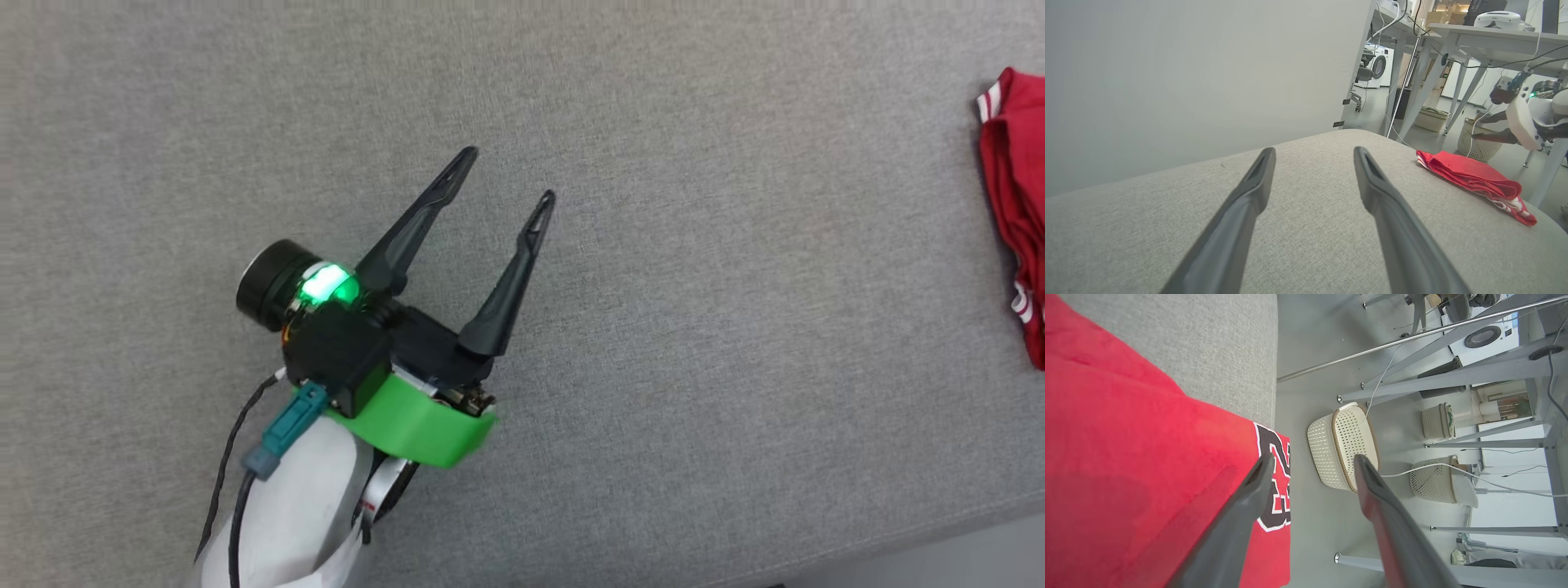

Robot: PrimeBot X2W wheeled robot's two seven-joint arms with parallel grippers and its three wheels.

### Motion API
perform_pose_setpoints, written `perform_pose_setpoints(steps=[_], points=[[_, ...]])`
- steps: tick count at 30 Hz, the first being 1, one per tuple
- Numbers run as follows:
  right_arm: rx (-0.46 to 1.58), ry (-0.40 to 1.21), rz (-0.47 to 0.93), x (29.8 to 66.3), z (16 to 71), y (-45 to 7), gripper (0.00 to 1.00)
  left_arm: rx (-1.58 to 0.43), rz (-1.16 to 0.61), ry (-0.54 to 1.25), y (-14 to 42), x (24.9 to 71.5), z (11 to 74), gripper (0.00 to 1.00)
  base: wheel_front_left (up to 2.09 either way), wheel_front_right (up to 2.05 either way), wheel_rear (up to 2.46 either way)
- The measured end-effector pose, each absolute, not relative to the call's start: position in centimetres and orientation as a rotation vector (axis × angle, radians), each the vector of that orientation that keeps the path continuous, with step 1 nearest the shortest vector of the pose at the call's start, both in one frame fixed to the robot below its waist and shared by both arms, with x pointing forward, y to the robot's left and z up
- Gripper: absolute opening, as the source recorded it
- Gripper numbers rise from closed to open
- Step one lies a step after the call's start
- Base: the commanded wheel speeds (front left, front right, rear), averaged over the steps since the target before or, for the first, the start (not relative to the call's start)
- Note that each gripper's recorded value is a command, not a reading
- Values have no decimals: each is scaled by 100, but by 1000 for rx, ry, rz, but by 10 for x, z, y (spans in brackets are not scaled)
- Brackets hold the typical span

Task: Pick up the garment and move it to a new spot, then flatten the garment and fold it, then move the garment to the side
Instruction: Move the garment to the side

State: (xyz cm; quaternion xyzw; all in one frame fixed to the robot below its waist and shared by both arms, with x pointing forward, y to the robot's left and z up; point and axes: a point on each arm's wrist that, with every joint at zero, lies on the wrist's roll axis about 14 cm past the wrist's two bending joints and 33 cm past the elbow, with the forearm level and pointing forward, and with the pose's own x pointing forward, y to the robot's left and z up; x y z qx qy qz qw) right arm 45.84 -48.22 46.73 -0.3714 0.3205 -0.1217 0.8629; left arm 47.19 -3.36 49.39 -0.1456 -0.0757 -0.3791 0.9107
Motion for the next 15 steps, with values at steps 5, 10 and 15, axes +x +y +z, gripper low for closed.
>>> perform_pose_setpoints(steps=[5,10,15], points=[[-691,490,-203,478,496,-446,100,-291,-694,-141,-12,467,501,100,0,0,0],[-545,286,-123,490,528,-394,100,-274,-576,-121,20,458,506,100,0,0,0],[-373,116,-40,483,550,-343,100,-250,-466,-111,54,444,511,100,0,0,0]])
